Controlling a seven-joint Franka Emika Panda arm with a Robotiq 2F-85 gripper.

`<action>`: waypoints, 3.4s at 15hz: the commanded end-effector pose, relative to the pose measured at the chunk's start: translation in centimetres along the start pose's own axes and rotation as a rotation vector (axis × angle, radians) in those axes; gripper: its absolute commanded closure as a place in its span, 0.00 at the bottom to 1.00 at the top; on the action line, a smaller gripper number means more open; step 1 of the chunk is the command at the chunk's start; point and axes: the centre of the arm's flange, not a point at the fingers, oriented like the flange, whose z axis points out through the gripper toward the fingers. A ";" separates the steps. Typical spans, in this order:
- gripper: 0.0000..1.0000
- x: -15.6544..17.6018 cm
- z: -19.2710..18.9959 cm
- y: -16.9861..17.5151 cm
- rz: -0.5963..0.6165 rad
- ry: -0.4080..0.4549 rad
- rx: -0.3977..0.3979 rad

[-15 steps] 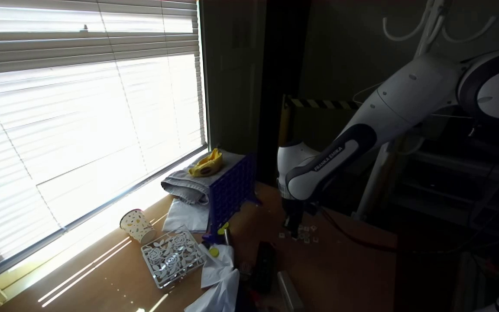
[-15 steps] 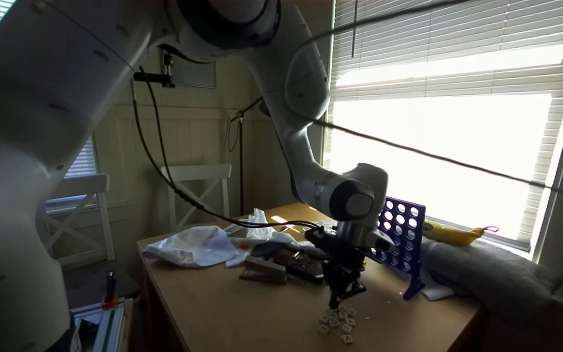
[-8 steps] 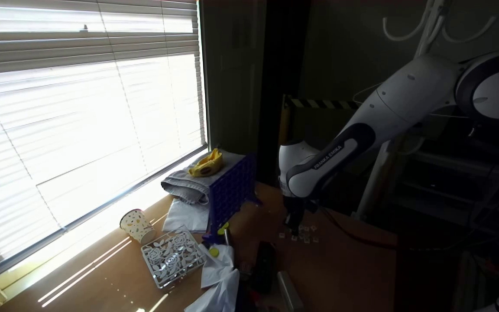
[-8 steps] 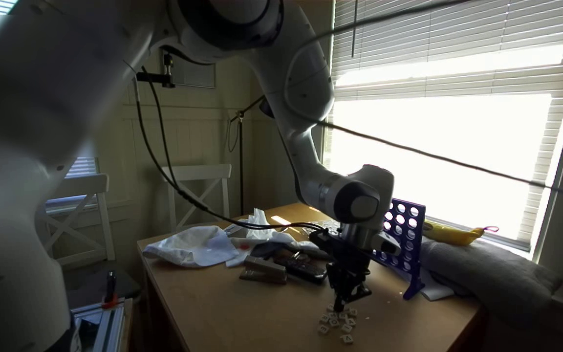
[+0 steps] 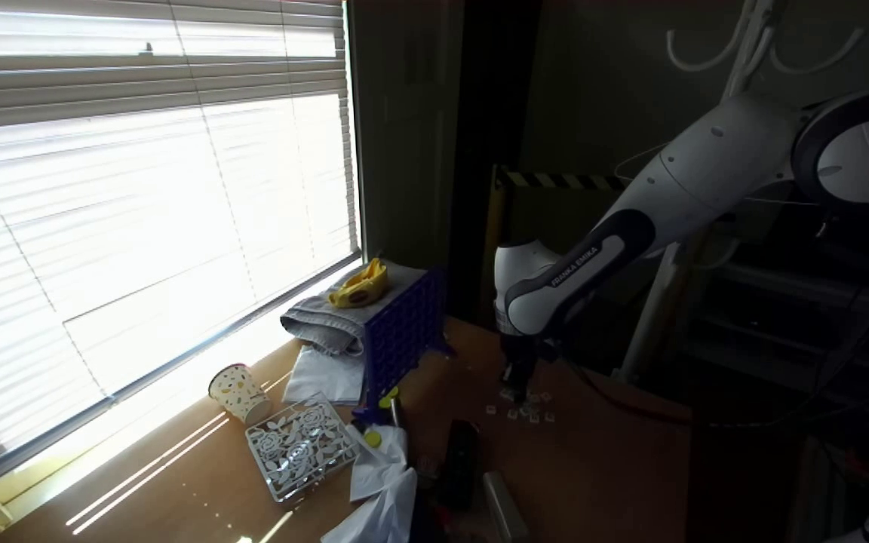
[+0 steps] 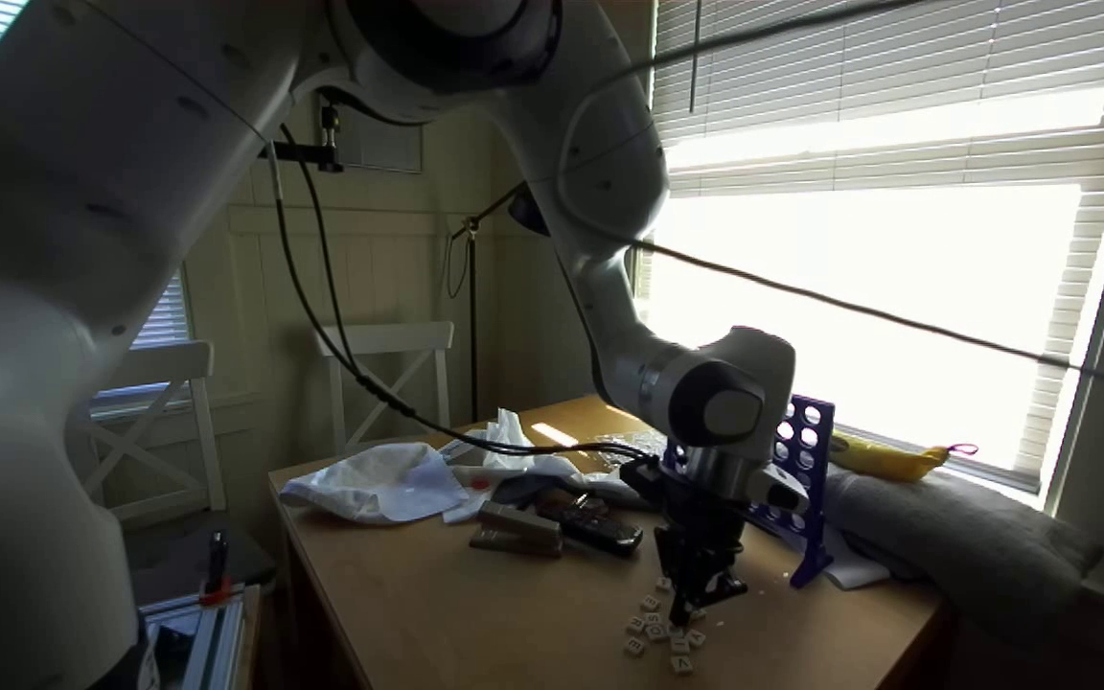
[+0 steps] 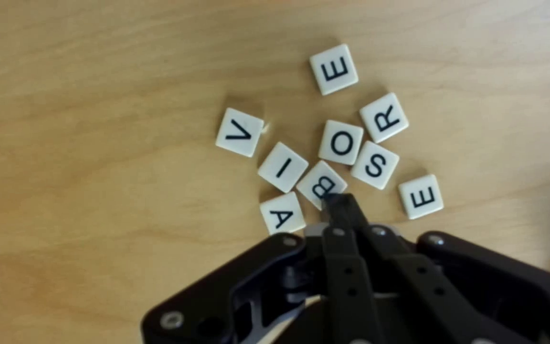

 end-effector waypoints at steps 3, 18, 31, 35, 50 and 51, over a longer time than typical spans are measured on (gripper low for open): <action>1.00 -0.3 -1.1 0.0 0.016 0.015 0.029; 1.00 -2.5 -0.5 -1.8 -0.004 -0.183 0.023; 1.00 -1.8 0.8 -2.3 -0.020 -0.185 0.018; 1.00 -1.7 1.3 -2.5 -0.023 -0.188 0.014; 1.00 -0.3 2.0 -4.4 -0.061 -0.204 0.009; 1.00 -0.2 2.0 -4.5 -0.063 -0.206 0.008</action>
